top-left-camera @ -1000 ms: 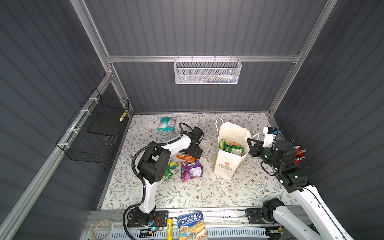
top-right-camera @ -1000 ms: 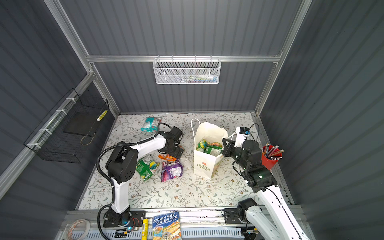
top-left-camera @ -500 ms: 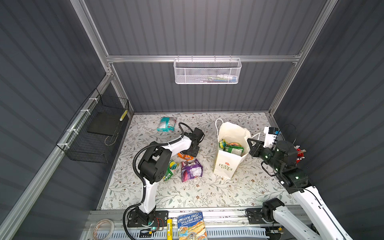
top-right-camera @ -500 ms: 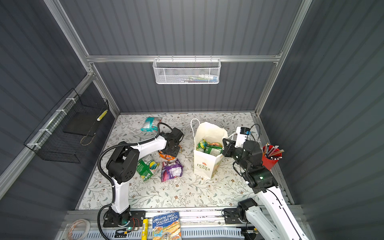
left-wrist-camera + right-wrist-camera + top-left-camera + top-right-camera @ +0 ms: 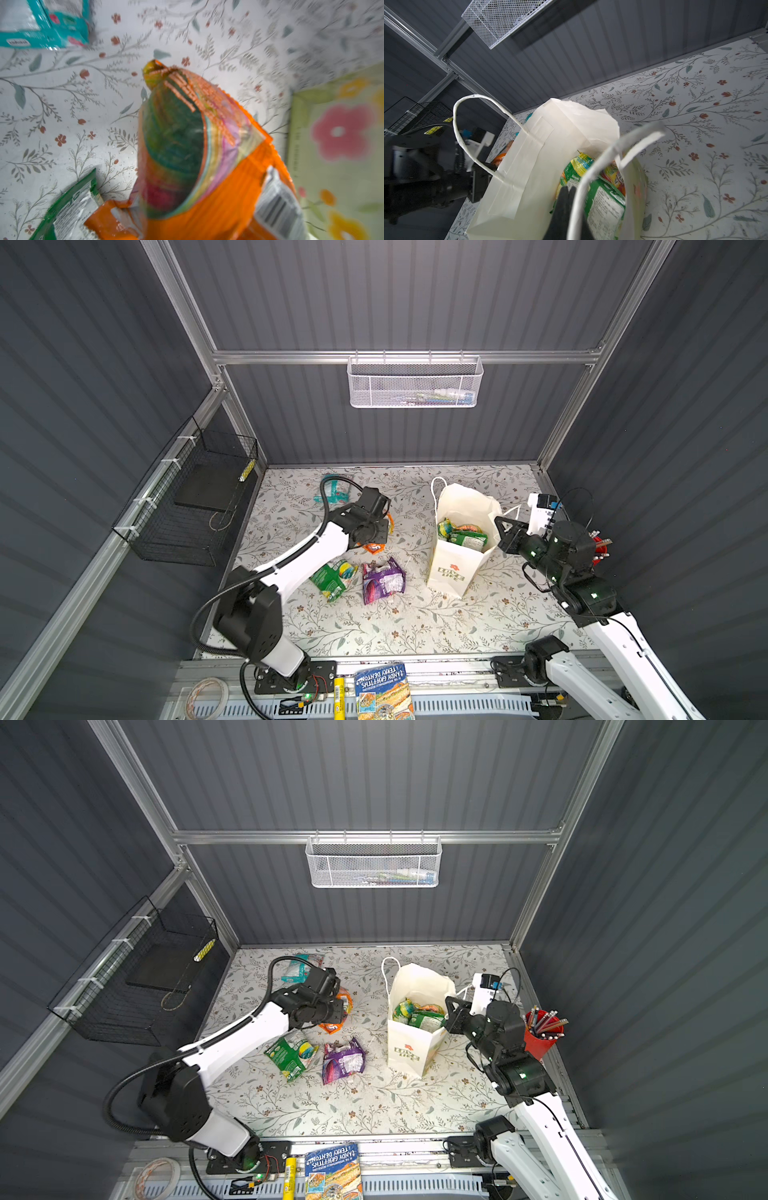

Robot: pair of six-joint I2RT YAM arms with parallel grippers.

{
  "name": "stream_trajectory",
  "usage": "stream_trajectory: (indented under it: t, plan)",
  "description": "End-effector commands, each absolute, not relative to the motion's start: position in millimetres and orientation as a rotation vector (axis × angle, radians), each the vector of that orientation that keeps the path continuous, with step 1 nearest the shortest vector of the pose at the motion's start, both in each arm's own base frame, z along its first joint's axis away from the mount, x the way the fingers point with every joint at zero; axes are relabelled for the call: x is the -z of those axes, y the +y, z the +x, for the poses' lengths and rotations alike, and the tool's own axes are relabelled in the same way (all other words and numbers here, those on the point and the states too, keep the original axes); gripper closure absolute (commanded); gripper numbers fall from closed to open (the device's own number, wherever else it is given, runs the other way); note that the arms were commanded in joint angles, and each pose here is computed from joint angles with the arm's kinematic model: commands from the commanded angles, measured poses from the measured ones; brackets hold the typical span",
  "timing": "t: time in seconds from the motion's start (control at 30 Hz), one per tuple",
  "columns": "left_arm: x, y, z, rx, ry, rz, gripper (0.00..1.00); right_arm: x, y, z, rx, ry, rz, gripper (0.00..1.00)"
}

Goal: Place the snacks into the paper bag
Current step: 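Lift the orange packet with the left gripper over the bag opening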

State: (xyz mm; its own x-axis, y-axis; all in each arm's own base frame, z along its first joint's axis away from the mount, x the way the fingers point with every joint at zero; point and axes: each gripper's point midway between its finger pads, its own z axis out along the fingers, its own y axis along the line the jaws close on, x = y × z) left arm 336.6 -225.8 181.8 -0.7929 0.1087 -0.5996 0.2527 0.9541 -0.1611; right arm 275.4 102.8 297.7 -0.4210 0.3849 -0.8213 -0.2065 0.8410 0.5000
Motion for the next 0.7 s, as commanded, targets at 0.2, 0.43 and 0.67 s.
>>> stream_trajectory:
  t: [0.2,0.43,0.67]
  plan:
    - [-358.8,-269.1,321.1,0.806,2.131,0.289,0.74,-293.2,100.6,274.1,-0.644,1.907,0.134,1.00]
    - [-446.7,-327.8,299.9,0.896,1.945,0.485,0.72,-296.7,101.3,271.7,-0.648,1.899,0.121,1.00]
    - [-443.5,-412.7,277.2,0.876,1.928,0.716,0.71,-303.8,99.3,266.9,-0.647,1.871,0.113,1.00]
